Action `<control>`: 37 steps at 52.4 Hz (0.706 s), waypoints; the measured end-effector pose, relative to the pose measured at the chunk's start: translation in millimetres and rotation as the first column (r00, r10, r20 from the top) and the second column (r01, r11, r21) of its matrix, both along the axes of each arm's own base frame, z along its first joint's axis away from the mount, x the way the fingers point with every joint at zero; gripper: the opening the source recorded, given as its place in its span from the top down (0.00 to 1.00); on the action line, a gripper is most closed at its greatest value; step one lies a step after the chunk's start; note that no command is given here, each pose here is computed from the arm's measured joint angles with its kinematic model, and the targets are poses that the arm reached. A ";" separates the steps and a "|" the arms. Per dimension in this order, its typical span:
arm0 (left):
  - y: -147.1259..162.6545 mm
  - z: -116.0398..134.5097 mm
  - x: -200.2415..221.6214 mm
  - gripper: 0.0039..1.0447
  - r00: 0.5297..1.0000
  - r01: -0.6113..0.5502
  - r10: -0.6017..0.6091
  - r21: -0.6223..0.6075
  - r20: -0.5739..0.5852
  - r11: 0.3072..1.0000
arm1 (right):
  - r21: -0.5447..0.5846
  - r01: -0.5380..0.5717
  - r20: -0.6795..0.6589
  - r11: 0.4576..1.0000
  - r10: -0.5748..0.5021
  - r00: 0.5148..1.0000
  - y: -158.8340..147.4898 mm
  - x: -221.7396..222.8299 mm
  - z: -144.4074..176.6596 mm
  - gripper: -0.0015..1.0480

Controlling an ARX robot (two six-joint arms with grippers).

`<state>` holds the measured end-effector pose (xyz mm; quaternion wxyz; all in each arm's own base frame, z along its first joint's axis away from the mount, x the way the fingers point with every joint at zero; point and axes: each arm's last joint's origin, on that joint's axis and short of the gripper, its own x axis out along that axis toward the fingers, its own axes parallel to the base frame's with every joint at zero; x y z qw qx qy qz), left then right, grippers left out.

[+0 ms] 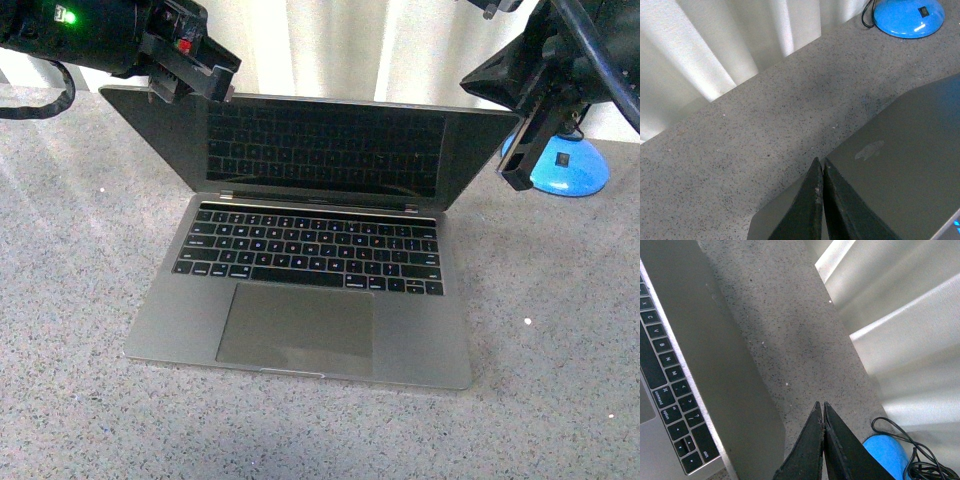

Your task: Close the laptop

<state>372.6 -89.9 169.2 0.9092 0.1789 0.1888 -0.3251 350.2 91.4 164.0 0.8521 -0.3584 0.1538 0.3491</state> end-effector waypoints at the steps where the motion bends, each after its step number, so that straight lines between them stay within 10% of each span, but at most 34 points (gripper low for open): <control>1: 0.0 -0.3 -0.2 0.97 1.000 0.000 0.000 0.000 -0.001 1.000 | 0.002 0.000 -0.003 1.000 0.000 1.000 0.3 -1.1 -0.3 0.99; 37: 3.9 -12.0 -16.2 0.97 0.995 0.045 -0.045 -0.001 -0.089 0.999 | 0.032 0.012 -0.062 0.999 -0.010 0.998 6.8 -18.2 -12.1 0.99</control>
